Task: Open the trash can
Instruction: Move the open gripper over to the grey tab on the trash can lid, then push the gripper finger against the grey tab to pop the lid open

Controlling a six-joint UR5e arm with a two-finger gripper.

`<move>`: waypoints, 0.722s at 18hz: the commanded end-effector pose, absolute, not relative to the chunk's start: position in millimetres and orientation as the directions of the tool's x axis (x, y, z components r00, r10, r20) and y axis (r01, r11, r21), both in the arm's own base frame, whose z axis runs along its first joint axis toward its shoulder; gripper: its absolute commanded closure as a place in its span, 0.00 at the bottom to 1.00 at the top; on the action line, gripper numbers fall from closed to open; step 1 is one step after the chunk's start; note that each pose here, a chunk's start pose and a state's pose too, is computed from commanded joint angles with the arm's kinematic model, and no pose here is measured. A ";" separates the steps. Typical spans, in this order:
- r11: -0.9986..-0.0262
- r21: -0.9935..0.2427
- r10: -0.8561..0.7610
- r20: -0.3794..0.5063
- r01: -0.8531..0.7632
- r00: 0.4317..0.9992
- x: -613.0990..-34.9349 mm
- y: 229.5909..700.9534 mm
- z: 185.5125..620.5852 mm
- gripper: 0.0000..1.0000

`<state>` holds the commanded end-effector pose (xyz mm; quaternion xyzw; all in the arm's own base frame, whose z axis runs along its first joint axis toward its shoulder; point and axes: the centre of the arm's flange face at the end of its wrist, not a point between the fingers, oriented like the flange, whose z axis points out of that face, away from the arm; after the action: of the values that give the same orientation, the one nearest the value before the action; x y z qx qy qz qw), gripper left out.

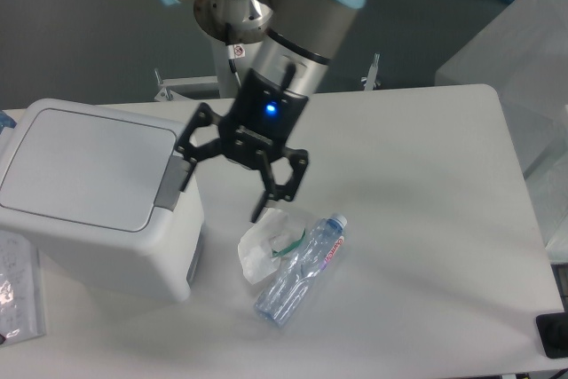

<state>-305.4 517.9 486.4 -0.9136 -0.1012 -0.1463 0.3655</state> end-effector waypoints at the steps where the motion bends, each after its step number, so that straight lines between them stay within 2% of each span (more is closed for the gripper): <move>1: -0.716 -0.634 0.077 0.345 0.293 0.936 -305.3 517.8 482.4 0.00; 13: -0.740 -0.606 0.079 0.353 0.292 0.932 -306.0 511.7 450.4 0.00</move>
<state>-306.0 511.7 450.4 -0.9201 -0.1009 -0.1538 0.3459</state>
